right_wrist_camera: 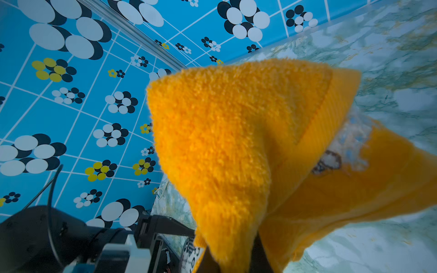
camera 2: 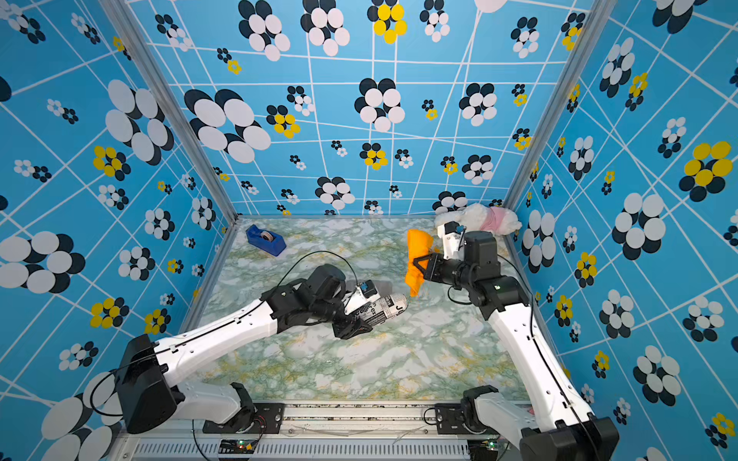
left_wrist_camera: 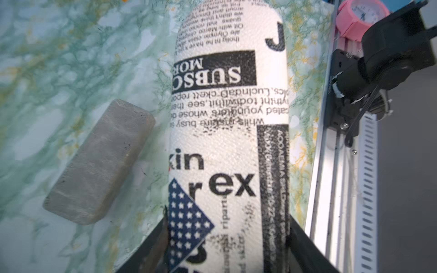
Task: Wipe the eyeglass case
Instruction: Wipe the dirt from the eyeglass case.
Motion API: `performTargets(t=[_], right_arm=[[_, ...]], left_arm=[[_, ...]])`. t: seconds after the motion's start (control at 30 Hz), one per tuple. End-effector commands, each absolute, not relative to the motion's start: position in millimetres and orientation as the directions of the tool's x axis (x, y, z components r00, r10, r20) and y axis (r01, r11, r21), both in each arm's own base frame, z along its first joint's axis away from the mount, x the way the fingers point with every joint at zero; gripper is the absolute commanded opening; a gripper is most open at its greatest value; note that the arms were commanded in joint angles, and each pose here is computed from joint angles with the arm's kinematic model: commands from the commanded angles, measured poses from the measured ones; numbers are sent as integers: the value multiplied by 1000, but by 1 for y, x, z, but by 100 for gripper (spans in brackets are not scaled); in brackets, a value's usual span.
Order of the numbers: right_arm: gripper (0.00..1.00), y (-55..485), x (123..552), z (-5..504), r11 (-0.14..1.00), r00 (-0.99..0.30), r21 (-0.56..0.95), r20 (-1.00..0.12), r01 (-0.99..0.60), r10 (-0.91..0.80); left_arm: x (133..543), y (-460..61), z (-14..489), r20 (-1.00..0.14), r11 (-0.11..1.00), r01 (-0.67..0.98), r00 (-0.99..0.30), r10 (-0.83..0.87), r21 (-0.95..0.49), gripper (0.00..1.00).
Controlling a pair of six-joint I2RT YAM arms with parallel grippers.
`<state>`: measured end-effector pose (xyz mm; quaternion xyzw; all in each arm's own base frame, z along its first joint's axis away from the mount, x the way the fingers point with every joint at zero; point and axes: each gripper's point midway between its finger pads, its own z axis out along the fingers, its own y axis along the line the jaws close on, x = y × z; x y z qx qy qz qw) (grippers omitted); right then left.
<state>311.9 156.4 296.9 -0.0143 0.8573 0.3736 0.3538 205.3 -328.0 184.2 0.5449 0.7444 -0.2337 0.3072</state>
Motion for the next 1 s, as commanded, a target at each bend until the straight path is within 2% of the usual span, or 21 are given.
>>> performTargets(t=[0.0, 0.07, 0.2, 0.33, 0.5, 0.67, 0.73, 0.8, 0.97], right_arm=[[0, 171, 311, 292, 670, -835, 696, -510, -259, 206], [0, 175, 317, 290, 670, -864, 701, -471, -245, 176], [0, 189, 320, 291, 664, -894, 705, -431, -249, 123], [0, 218, 307, 273, 678, -926, 681, -376, -276, 1], [0, 251, 294, 237, 650, -951, 710, -300, -272, -71], [0, 254, 288, 197, 669, -970, 706, -222, -232, -102], [0, 239, 288, 189, 697, -974, 684, -202, -215, -103], [0, 216, 293, 190, 697, -978, 697, -206, -170, -33], [0, 177, 284, 185, 724, -982, 682, -186, -102, 36]], left_arm=[[248, -309, 173, -579, 296, 843, 23, 815, 450, 12], [259, -310, 171, -505, 253, 765, 107, 857, 592, 11], [281, -314, 177, -350, 180, 571, 202, 915, 801, 14], [287, -326, 193, -247, 118, 397, 291, 924, 910, 11], [287, -334, 220, -233, 149, 253, 343, 910, 956, 12], [283, -336, 242, -195, 156, 129, 385, 902, 979, 12], [287, -335, 248, -172, 150, 87, 365, 915, 985, 12], [291, -331, 251, -153, 149, 38, 334, 930, 988, 11], [292, -325, 256, -169, 185, -19, 325, 931, 983, 11]])
